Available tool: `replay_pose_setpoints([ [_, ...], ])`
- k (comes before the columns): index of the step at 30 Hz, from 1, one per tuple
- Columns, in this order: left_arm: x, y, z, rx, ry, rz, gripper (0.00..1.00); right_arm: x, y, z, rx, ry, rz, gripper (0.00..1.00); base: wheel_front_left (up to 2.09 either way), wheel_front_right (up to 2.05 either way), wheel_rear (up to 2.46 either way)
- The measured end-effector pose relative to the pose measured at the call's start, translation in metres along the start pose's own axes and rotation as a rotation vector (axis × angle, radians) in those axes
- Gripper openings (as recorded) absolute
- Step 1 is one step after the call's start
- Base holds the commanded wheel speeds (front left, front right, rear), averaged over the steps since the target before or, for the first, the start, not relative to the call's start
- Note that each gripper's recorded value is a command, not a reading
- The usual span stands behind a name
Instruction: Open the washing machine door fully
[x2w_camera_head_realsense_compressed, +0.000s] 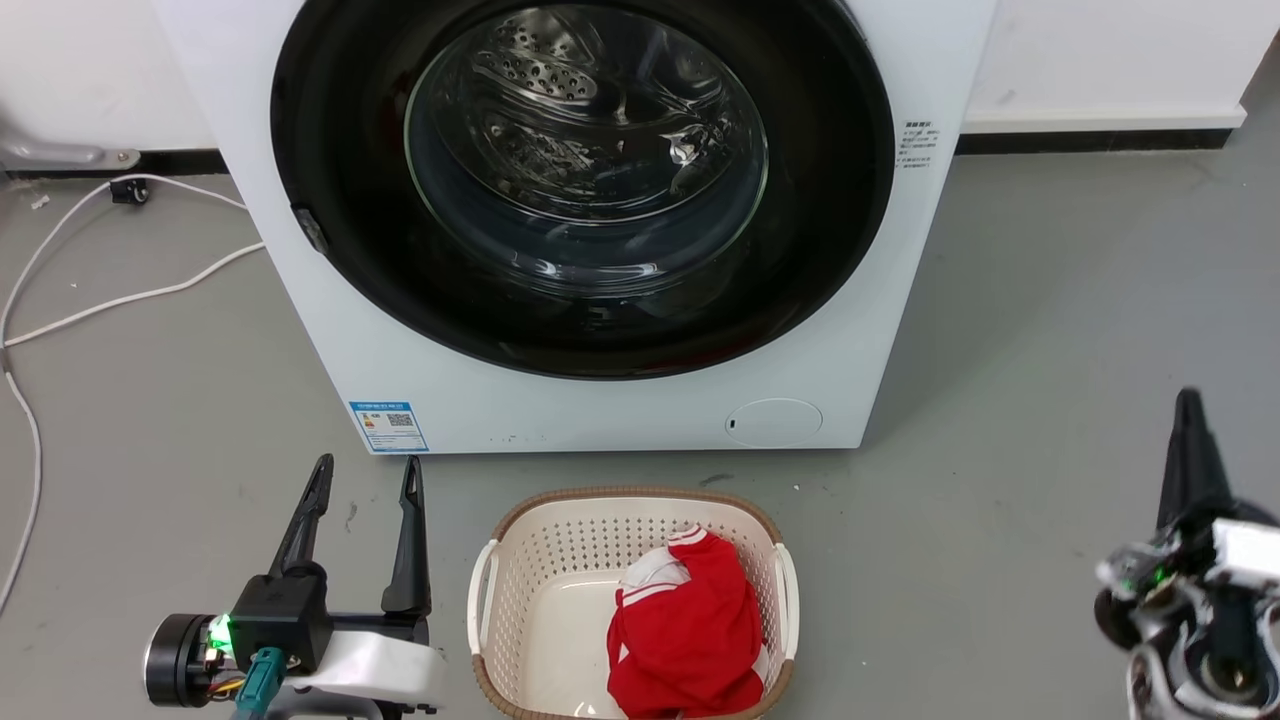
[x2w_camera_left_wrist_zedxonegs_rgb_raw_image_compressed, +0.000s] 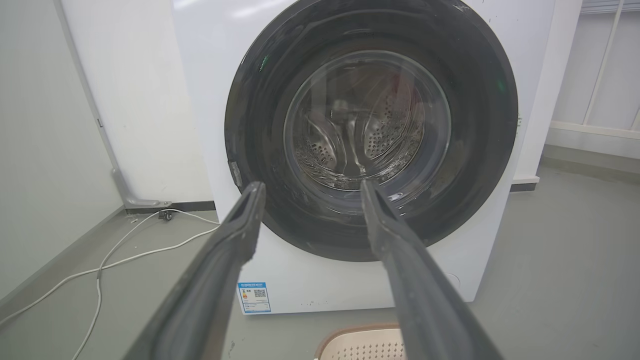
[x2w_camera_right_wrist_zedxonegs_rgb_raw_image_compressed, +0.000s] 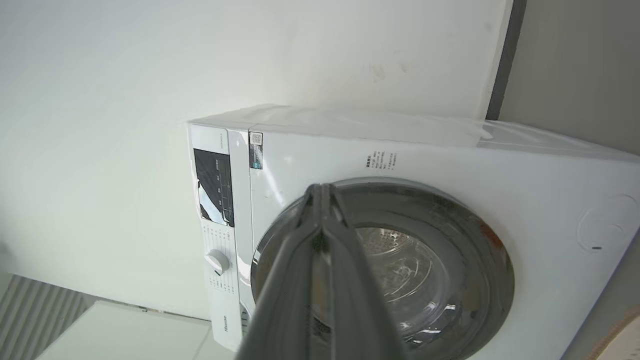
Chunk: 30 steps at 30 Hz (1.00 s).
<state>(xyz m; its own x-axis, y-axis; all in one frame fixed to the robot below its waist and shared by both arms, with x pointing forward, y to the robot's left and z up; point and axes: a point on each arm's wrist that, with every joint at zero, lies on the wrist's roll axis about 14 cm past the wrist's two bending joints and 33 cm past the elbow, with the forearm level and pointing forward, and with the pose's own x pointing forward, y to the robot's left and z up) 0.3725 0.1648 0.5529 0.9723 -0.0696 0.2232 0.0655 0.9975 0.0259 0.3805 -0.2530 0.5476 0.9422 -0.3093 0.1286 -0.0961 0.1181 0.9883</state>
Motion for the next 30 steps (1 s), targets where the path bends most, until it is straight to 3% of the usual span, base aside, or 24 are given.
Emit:
replay_pose_setpoints([
  [4,0.002,-0.001,-0.003,-0.001,0.007,-0.001,1.0,0.024,0.012,0.007,0.098,-0.001,0.02,0.0,0.0,0.0,0.0],
  [12,0.014,0.0,-0.008,0.0,0.01,0.0,1.0,0.094,0.049,0.011,0.079,0.081,0.091,0.0,0.0,0.0,0.0],
  [23,0.04,-0.002,-0.021,-0.006,0.021,-0.009,1.0,0.184,0.088,-0.013,-0.14,0.276,0.11,0.0,0.0,0.0,0.0],
  [30,0.058,-0.002,-0.036,-0.005,0.038,-0.008,1.0,0.223,0.093,-0.073,-0.328,0.521,0.079,0.0,0.0,0.0,0.0],
])
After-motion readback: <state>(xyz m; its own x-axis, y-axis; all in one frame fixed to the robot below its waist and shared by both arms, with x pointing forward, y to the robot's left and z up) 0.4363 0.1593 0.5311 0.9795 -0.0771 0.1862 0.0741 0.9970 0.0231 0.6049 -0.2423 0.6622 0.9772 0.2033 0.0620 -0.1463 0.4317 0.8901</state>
